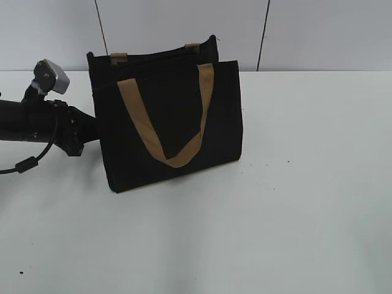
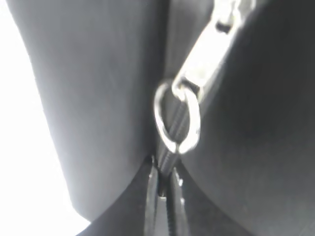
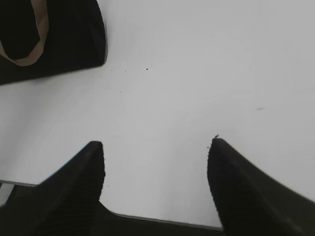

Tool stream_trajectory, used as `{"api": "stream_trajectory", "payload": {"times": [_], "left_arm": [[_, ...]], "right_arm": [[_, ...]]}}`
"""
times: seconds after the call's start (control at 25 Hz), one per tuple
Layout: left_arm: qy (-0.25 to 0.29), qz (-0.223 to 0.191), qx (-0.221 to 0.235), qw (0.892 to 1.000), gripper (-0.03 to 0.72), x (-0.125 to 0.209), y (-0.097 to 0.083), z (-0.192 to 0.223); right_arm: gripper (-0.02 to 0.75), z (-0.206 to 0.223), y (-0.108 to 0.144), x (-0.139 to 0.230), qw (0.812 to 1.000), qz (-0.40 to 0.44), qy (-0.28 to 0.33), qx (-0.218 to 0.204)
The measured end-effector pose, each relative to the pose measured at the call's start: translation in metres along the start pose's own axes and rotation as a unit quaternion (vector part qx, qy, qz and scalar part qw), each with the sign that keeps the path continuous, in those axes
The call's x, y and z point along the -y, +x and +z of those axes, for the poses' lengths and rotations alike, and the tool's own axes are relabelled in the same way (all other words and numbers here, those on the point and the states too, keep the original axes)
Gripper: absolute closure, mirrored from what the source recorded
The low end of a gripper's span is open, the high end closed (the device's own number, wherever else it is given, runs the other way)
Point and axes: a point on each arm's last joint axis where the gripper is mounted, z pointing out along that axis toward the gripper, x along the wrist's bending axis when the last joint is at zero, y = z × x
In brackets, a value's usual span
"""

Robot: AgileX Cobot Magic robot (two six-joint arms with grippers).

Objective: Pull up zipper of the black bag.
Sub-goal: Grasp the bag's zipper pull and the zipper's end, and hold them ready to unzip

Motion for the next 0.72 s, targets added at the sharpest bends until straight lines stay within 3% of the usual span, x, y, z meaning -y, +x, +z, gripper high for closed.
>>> {"api": "stream_trajectory", "payload": {"times": [0.28,0.72], "left_arm": [[0.004,-0.004,-0.019,1.000,0.665,-0.008,0.002,-0.006],[-0.025,0.006,-0.052,0.998,0.666,-0.042,0.001,-0.031]], "right_arm": [[0.234,0.007,0.007,-0.037,0.998,-0.021,0.042,-0.052],[0.236,0.045,0.010,-0.172,0.977,-0.109,0.110,-0.144]]}}
